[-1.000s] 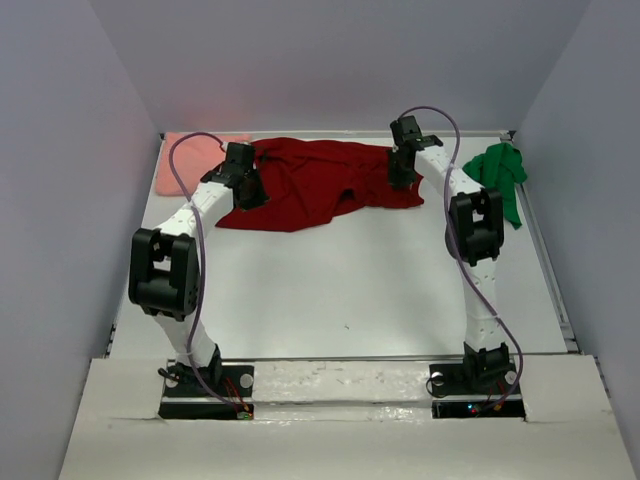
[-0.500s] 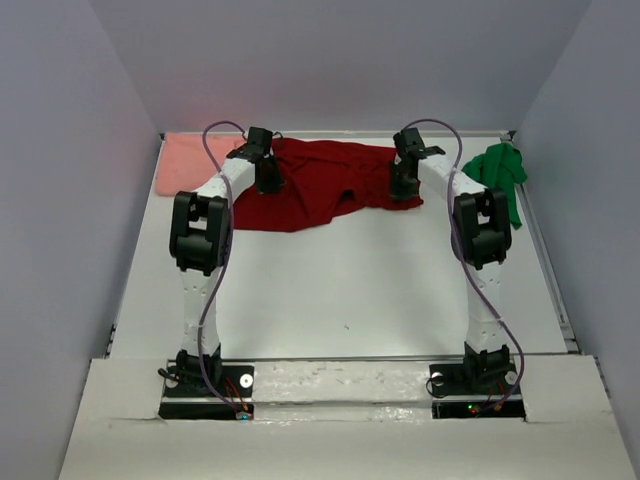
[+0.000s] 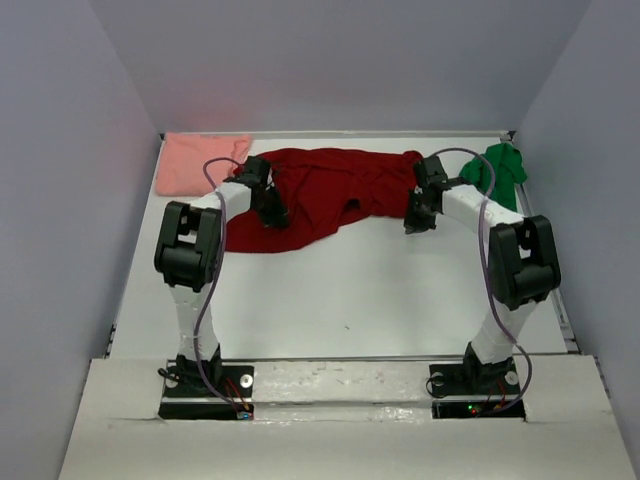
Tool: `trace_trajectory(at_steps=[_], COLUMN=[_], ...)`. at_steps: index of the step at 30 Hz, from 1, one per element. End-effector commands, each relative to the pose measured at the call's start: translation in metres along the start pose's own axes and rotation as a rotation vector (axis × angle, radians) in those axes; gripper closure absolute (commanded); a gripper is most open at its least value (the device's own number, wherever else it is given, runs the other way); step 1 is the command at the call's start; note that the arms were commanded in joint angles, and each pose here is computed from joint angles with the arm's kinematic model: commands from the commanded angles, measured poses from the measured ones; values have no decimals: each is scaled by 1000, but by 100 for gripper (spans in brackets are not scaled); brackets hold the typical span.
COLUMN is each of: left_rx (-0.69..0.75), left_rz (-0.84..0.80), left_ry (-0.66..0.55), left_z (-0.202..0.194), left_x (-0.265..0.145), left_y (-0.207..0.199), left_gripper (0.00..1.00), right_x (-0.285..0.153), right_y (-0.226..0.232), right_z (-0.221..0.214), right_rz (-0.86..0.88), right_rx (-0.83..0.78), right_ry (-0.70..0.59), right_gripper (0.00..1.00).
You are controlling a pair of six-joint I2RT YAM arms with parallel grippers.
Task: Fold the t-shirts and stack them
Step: Flatten the tshirt out
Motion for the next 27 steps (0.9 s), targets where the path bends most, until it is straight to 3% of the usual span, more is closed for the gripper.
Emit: trace_trajectory(at_steps=[1, 4, 11, 17, 19, 20, 21, 22, 26, 27], left_rx=[-8, 11, -43, 78, 97, 114, 129, 124, 144, 148], left_rz=[-58, -34, -86, -221, -204, -207, -238, -241, -294, -282], left_ry=[53, 37, 72, -271, -324, -331, -321, -322, -356, -337], left_z=[-50, -76, -135, -109, -97, -91, -82, -72, -39, -31], left_x=[-47, -69, -106, -176, -184, -187, -190, -192, -201, -189], left_y=[-13, -5, 28, -9, -18, -24, -38, -42, -75, -77], left_gripper=[100, 100, 100, 100, 94, 84, 80, 74, 72, 72], right_x=[-26, -37, -121, -143, -134, -130, -124, -117, -98, -94], right_y=[-2, -2, 1, 10, 17, 19, 19, 24, 18, 15], right_z=[-16, -32, -37, 16, 41, 50, 58, 81, 130, 137], right_rz=[16, 71, 88, 72, 83, 81, 86, 78, 40, 52], right_rx=[80, 65, -70, -104, -119, -117, -122, -124, -116, -111], right_ry=[-93, -102, -319, -385, -374, -369, -350, -354, -354, -339], right_gripper=[100, 100, 100, 100, 78, 67, 45, 42, 43, 47])
Point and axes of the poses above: each gripper's point midway between its finger pads, its own x axis out along the fingers, its own y axis along the line the jaws close on, z = x × y, the point moved 10 cm from there along -x, back along the fingers, and after that the axes turned 13 degrees about -x, right-handed, at the moved point
